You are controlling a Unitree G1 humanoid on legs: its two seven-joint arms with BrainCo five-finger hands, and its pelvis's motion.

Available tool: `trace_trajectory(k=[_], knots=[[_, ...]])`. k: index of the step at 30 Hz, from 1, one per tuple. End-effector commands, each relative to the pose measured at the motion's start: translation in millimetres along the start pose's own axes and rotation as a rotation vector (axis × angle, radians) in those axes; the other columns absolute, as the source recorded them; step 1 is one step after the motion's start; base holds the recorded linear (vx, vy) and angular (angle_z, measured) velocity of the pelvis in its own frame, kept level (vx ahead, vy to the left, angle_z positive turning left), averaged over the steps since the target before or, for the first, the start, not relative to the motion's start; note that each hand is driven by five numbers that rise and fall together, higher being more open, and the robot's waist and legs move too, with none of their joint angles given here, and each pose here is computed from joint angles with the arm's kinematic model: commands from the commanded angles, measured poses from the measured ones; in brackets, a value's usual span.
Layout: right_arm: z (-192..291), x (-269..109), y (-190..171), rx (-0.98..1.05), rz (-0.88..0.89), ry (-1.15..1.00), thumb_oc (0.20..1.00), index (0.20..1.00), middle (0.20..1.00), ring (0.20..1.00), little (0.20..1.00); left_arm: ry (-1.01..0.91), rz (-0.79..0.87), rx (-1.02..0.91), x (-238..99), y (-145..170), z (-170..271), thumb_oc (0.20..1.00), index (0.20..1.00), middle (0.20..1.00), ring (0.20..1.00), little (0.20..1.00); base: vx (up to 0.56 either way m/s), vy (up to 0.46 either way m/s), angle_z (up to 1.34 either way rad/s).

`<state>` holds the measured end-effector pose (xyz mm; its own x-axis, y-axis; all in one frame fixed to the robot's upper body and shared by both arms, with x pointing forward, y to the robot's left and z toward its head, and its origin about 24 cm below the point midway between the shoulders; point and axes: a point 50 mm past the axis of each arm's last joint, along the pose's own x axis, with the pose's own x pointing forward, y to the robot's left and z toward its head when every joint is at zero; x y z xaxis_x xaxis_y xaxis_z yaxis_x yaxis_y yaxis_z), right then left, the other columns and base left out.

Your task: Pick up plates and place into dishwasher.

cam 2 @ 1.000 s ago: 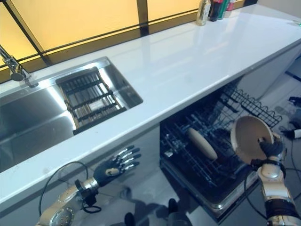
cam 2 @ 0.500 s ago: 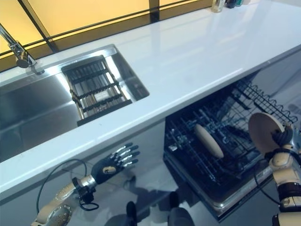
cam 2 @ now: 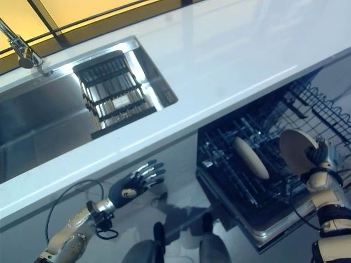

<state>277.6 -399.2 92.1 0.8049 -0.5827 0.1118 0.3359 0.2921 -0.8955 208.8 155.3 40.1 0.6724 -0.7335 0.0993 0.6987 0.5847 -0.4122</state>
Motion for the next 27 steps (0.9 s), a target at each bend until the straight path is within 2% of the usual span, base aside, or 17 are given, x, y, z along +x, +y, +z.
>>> trace_trajectory(k=[1, 11, 27], knots=[[19, 15, -21, -0.046, -0.103, -0.071, 0.200, 0.200, 0.200, 0.200, 0.200, -0.078, -0.049, 0.019, 5, -7, 13, 1.000, 1.000, 1.000, 1.000, 1.000, -0.06, -0.015, 0.02], [40, 20, -19, -0.084, -0.104, -0.135, 0.200, 0.200, 0.200, 0.200, 0.200, -0.102, -0.069, 0.037, 11, -8, 21, 1.000, 1.000, 1.000, 1.000, 1.000, -0.02, -0.015, 0.02], [35, 24, -21, -0.207, -0.110, -0.135, 0.200, 0.200, 0.200, 0.200, 0.200, -0.112, -0.058, -0.001, 10, -10, 15, 1.000, 1.000, 1.000, 1.000, 1.000, 0.01, 0.005, 0.00]])
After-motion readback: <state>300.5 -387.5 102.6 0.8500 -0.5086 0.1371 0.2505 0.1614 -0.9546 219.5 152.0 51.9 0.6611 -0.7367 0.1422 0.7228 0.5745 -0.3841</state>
